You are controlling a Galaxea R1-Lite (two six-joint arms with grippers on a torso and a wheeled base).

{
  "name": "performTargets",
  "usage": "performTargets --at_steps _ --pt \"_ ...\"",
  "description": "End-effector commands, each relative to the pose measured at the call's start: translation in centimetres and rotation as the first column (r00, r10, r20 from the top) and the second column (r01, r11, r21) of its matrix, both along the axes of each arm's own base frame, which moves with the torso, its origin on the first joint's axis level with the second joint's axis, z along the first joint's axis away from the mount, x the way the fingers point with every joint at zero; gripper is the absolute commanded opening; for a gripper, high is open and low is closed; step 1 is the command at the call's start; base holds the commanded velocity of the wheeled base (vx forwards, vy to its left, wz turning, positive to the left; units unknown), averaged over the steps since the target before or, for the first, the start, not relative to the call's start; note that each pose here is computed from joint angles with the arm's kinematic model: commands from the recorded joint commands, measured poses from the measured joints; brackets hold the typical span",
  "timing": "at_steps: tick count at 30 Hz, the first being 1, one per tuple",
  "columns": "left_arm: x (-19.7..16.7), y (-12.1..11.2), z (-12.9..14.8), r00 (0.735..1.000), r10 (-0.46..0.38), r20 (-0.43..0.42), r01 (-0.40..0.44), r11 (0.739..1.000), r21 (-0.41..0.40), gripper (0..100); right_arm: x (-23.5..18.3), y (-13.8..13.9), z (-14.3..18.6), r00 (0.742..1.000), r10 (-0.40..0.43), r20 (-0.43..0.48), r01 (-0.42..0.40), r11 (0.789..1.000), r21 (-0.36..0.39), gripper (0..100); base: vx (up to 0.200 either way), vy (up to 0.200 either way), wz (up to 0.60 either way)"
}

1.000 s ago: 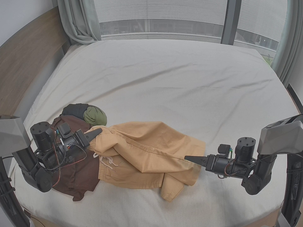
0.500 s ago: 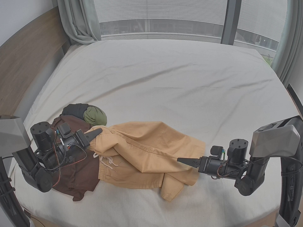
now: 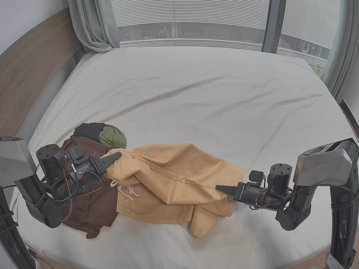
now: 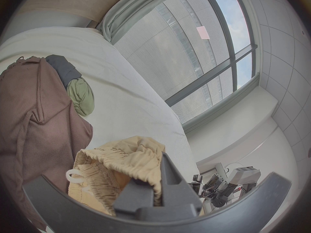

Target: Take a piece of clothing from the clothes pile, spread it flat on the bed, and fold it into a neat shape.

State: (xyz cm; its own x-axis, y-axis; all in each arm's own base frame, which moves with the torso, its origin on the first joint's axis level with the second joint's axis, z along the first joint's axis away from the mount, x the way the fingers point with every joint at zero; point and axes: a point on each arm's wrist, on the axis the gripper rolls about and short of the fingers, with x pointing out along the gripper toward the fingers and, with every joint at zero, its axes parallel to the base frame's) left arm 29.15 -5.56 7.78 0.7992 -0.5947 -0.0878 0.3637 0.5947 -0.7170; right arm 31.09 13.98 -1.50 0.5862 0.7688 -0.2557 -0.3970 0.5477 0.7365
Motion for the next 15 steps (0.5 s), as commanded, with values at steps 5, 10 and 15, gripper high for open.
performTargets --at_steps 5,10,15 --pt "0.0 -0.1 0.0 1.0 -0.002 0.002 0.002 1.0 -0.001 0 -0.4 -0.5 1.2 1.0 -0.01 0.017 0.01 1.0 0.007 0 0.0 0.0 0.0" --pt "-0.1 -0.1 0.4 1.0 -0.011 0.013 0.011 1.0 -0.003 0 -1.1 -1.4 3.8 0.997 -0.026 0.066 0.024 0.999 0.026 0 0.0 0.0 0.0" --pt "-0.3 -0.1 0.8 0.999 -0.03 0.028 0.03 1.0 -0.004 0 -1.8 -1.7 5.5 0.995 -0.026 0.1 0.022 0.999 0.04 0 0.0 0.0 0.0"
